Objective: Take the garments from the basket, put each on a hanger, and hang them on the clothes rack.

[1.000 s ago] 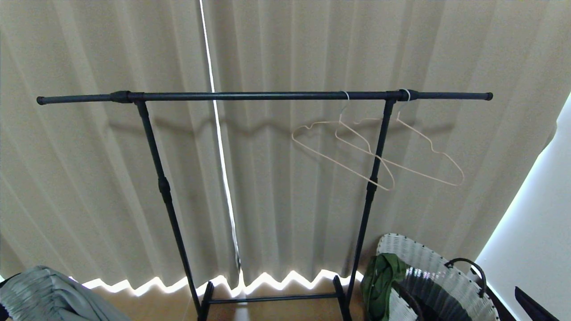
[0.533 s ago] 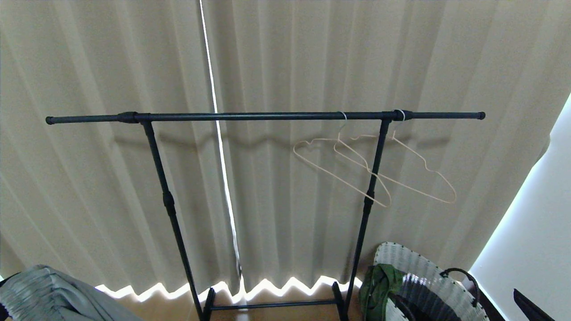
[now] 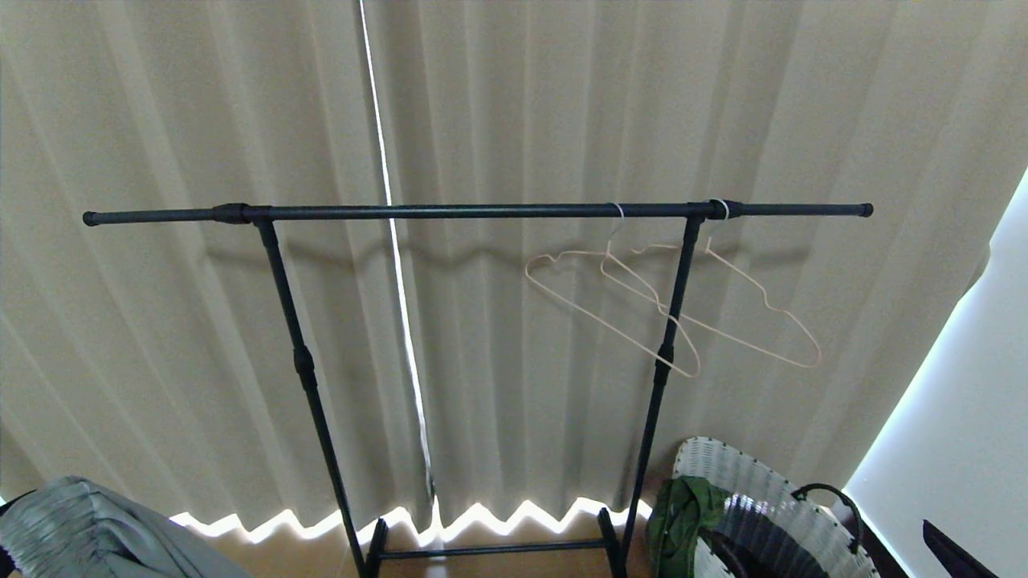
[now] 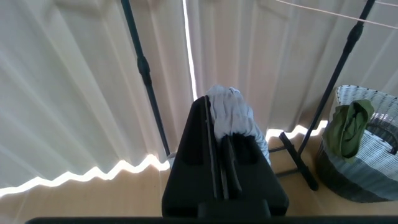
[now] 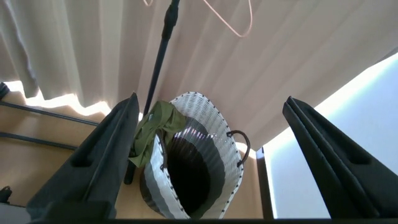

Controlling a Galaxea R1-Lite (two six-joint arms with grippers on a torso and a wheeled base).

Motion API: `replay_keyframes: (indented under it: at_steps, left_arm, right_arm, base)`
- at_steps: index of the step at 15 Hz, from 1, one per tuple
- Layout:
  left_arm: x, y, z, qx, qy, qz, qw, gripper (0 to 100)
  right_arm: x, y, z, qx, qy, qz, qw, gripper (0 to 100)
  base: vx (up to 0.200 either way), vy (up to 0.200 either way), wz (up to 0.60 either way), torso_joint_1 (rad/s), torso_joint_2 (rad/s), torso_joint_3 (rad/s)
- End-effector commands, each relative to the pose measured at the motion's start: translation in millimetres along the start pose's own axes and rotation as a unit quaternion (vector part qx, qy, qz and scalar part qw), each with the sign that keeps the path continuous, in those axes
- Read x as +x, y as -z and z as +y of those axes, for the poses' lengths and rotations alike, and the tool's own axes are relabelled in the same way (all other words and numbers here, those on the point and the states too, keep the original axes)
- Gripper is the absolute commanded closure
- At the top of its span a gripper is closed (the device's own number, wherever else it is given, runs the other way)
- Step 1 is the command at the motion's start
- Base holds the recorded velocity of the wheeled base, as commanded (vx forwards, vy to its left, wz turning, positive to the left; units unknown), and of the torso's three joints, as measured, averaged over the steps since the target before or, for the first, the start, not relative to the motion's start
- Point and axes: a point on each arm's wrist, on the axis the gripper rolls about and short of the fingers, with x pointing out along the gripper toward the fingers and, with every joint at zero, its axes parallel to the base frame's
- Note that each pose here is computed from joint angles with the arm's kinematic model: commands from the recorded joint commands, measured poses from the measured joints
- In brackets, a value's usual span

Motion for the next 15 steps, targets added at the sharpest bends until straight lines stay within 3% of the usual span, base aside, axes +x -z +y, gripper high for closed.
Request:
replay_keyframes:
  at_steps: [1,10,15]
  left_arm:
    - [0.3,0.6,0.0,0.000,0.000,0.001,1.0000,100]
    - [0.0,2.0,-0.3,0.001,0.001,0.003,1.0000,100]
    - [-1.2,2.8,-0.6,0.003,0.005,0.000,1.0000,100]
  right_arm:
    - [0.4,0.0,0.0,0.000,0.000,0.001,1.0000,0]
    - [0.4,0.0,0.0,0.001,0.000,0.001,1.0000,0]
    - [0.0,-0.1,0.0,0.001,0.000,-0.001,1.0000,0]
  base:
    - [0.000,-0.200,0.00,0.002,0.00,0.002]
    - [0.000,-0.200,0.00,0.003,0.00,0.002]
    - [0.000,0.000,0.00,0.000,0.00,0.000]
